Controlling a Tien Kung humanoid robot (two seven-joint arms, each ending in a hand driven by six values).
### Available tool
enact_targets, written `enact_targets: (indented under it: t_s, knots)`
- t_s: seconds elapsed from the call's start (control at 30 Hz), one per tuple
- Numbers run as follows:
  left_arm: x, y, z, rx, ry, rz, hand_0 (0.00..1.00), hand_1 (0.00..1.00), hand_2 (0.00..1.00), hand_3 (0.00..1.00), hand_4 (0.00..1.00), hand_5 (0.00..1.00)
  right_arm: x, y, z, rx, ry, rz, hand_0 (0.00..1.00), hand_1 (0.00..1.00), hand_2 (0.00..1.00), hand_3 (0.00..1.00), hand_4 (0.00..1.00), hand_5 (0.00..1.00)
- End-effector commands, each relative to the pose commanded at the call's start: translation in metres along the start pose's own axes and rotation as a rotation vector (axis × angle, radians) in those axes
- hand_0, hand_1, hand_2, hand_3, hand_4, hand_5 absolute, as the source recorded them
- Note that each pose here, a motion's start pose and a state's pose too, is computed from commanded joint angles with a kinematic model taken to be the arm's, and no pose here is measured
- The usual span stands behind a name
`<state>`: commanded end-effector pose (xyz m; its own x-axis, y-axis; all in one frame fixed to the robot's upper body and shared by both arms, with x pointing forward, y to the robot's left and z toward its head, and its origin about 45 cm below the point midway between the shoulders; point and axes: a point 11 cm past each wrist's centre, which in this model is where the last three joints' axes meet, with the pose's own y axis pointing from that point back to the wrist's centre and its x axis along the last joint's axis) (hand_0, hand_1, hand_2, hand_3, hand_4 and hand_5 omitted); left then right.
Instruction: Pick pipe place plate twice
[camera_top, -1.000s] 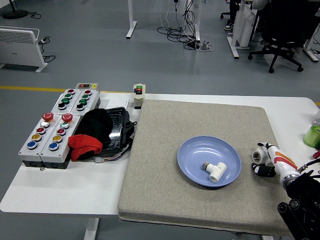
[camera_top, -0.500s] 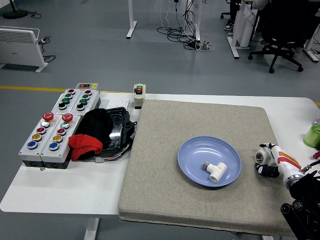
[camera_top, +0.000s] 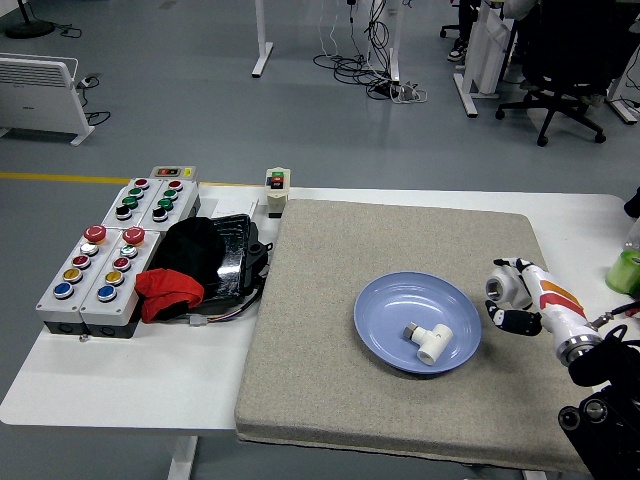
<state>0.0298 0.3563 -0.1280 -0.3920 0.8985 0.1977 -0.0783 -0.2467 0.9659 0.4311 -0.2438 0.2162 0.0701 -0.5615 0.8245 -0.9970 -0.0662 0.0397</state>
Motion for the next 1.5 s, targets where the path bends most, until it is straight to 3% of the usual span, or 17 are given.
enact_targets:
  t_s: [0.17, 0.2, 0.37, 0.4, 0.6, 0.63, 0.8, 0.83, 0.93, 1.17, 1.23, 1.4, 1.43, 1.5]
  knots:
    - [0.0, 0.0, 0.0, 0.0, 0.001, -0.001, 0.696, 0.663, 0.682, 0.621, 0.285, 0.998, -0.023, -0.013, -0.043, 0.094, 0.005, -0.061, 0.364, 0.449, 0.519, 0.567, 0.367, 0.143]
    - [0.0, 0.0, 0.0, 0.0, 0.002, -0.001, 0.696, 0.663, 0.682, 0.621, 0.286, 0.998, -0.026, -0.014, -0.046, 0.098, 0.009, -0.068, 0.528, 0.57, 0.604, 0.657, 0.401, 0.144]
    - [0.0, 0.0, 0.0, -0.003, 0.007, 0.0, 0.696, 0.663, 0.682, 0.621, 0.286, 0.998, -0.049, -0.022, -0.061, 0.111, 0.07, -0.158, 0.528, 0.57, 0.604, 0.657, 0.401, 0.144]
    - [0.0, 0.0, 0.0, -0.004, 0.009, 0.001, 0.696, 0.663, 0.683, 0.621, 0.286, 0.998, -0.056, -0.023, -0.064, 0.116, 0.095, -0.183, 0.857, 0.83, 0.988, 0.958, 0.643, 0.283]
    - [0.0, 0.0, 0.0, -0.006, 0.011, 0.001, 0.696, 0.663, 0.683, 0.621, 0.286, 0.998, -0.063, -0.026, -0.066, 0.128, 0.143, -0.217, 0.857, 0.83, 0.988, 0.958, 0.643, 0.283]
    - [0.0, 0.0, 0.0, -0.006, 0.011, 0.001, 0.696, 0.663, 0.684, 0.621, 0.286, 0.998, -0.062, -0.026, -0.067, 0.133, 0.138, -0.21, 0.998, 0.943, 0.998, 0.998, 0.74, 0.333]
    - [0.0, 0.0, 0.001, -0.005, 0.01, 0.001, 0.696, 0.663, 0.684, 0.621, 0.286, 0.998, -0.06, -0.028, -0.067, 0.141, 0.115, -0.189, 0.998, 0.943, 0.998, 0.998, 0.74, 0.333]
    - [0.0, 0.0, 0.001, -0.004, 0.009, 0.001, 0.697, 0.662, 0.683, 0.621, 0.285, 0.998, -0.06, -0.028, -0.067, 0.139, 0.109, -0.19, 0.998, 0.96, 0.998, 0.998, 0.79, 0.392]
    - [0.0, 0.0, 0.001, -0.003, 0.007, 0.002, 0.697, 0.662, 0.683, 0.621, 0.285, 0.998, -0.059, -0.028, -0.066, 0.135, 0.095, -0.194, 0.998, 0.96, 0.998, 0.998, 0.79, 0.392]
    - [0.0, 0.0, 0.0, -0.003, 0.006, 0.003, 0.697, 0.662, 0.683, 0.621, 0.289, 0.998, -0.039, -0.025, -0.065, 0.138, 0.002, -0.084, 0.998, 0.951, 0.998, 0.998, 0.785, 0.417]
    - [0.001, 0.0, 0.0, -0.003, 0.005, 0.004, 0.697, 0.663, 0.683, 0.62, 0.29, 0.998, -0.02, -0.023, -0.058, 0.131, -0.09, -0.005, 0.998, 0.933, 0.998, 0.998, 0.742, 0.408]
    - [0.001, 0.0, 0.001, -0.004, 0.005, 0.005, 0.697, 0.663, 0.683, 0.62, 0.29, 0.998, 0.024, -0.019, -0.037, 0.107, -0.339, 0.125, 0.998, 0.933, 0.998, 0.998, 0.742, 0.408]
    - [0.001, 0.0, 0.001, -0.004, 0.004, 0.005, 0.697, 0.662, 0.683, 0.62, 0.289, 0.998, 0.033, -0.016, -0.032, 0.107, -0.396, 0.144, 0.943, 0.891, 0.998, 0.963, 0.686, 0.405]
    - [0.002, 0.0, 0.001, -0.003, 0.004, 0.006, 0.697, 0.662, 0.683, 0.62, 0.289, 0.998, 0.047, -0.012, -0.023, 0.104, -0.505, 0.183, 0.943, 0.891, 0.998, 0.963, 0.686, 0.405]
